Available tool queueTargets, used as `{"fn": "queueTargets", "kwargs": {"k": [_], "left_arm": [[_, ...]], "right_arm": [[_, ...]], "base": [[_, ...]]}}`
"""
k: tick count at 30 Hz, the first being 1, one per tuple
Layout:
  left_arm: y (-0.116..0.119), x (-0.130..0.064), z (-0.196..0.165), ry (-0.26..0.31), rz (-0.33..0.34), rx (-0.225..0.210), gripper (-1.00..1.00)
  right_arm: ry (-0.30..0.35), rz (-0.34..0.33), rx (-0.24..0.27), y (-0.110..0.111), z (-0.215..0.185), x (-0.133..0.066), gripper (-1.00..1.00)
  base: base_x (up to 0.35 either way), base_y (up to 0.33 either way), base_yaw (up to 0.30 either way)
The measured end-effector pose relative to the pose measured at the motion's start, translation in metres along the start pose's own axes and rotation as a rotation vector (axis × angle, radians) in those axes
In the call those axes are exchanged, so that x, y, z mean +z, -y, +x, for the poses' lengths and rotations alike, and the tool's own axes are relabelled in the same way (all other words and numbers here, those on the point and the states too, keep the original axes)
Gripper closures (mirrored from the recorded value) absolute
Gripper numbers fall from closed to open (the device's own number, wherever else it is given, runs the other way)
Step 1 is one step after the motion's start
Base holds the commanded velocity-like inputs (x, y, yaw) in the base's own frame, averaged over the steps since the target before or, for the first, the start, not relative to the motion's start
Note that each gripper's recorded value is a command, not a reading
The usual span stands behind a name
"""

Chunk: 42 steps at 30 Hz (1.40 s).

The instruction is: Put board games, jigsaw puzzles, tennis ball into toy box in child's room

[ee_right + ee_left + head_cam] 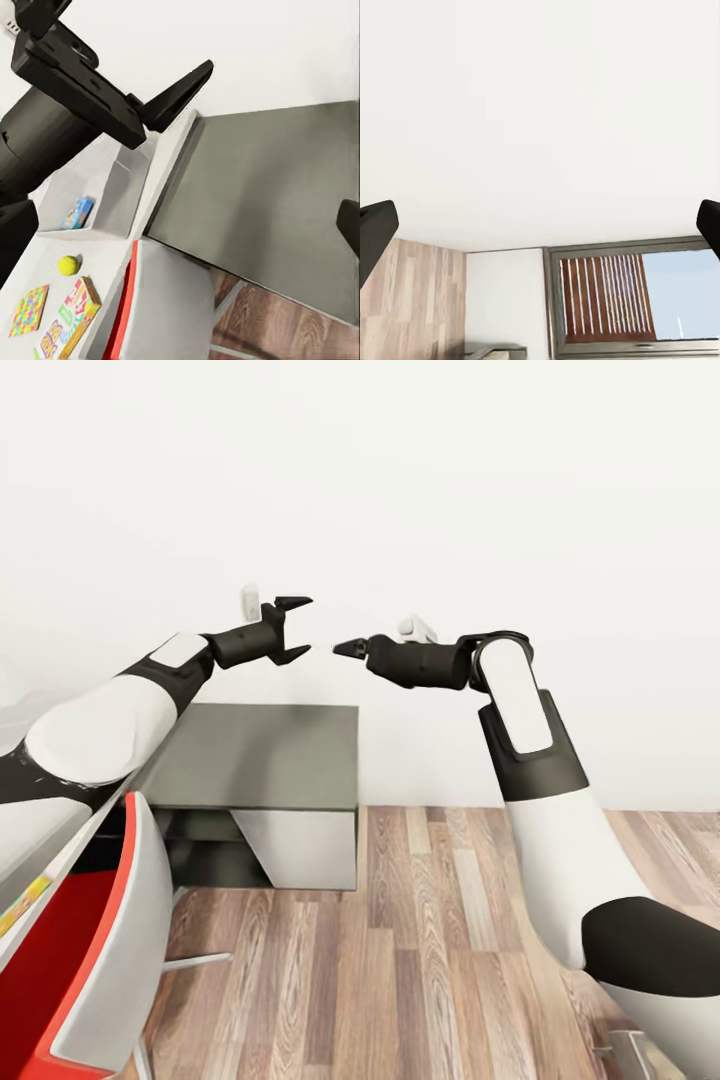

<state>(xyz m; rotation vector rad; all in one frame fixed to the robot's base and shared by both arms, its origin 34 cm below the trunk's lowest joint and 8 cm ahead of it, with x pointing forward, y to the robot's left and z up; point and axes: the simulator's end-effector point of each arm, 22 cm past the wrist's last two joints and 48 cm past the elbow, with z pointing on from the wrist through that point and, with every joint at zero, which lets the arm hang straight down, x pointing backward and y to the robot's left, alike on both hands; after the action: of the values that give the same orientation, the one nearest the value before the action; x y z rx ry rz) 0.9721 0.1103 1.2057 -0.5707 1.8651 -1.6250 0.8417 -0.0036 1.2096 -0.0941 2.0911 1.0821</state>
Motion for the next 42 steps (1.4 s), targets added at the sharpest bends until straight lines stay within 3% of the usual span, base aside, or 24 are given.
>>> {"fn": "queueTargets", "kwargs": {"k": [7, 14, 21, 27, 32, 37, 42], "left_arm": [[-0.010, -0.018, -0.007, -0.006, -0.032, -0.007, -1.00], [-0.028, -0.040, -0.017, -0.024, -0.128, 0.054, -1.00], [-0.028, -0.052, -0.021, -0.033, -0.156, 0.072, -1.00], [-0.031, -0.060, -0.022, -0.040, -0.192, 0.096, -1.00], [-0.046, -0.068, -0.016, -0.083, -0.283, 0.153, -1.00], [-0.052, -0.072, -0.012, -0.101, -0.324, 0.179, -1.00], [-0.061, -0.076, -0.006, -0.110, -0.343, 0.178, -1.00]], "right_arm": [[-0.034, 0.068, 0.028, 0.034, 0.007, -0.001, -1.00], [-0.072, 0.138, 0.070, 0.073, 0.021, -0.004, -1.00], [-0.122, 0.206, 0.113, 0.106, 0.040, -0.005, -1.00], [-0.199, 0.355, 0.125, 0.160, 0.084, -0.005, -1.00], [-0.178, 0.471, 0.103, 0.197, 0.101, -0.010, -1.00], [-0.198, 0.520, 0.117, 0.216, 0.126, -0.013, -1.00], [-0.200, 0.563, 0.146, 0.235, 0.144, -0.016, -1.00]], "base": [[0.000, 0.000, -0.101], [0.000, 0.000, -0.102], [0.000, 0.000, -0.102], [0.000, 0.000, -0.102], [0.000, 0.000, -0.102], [0.000, 0.000, -0.102], [0.000, 0.000, -0.102]]}}
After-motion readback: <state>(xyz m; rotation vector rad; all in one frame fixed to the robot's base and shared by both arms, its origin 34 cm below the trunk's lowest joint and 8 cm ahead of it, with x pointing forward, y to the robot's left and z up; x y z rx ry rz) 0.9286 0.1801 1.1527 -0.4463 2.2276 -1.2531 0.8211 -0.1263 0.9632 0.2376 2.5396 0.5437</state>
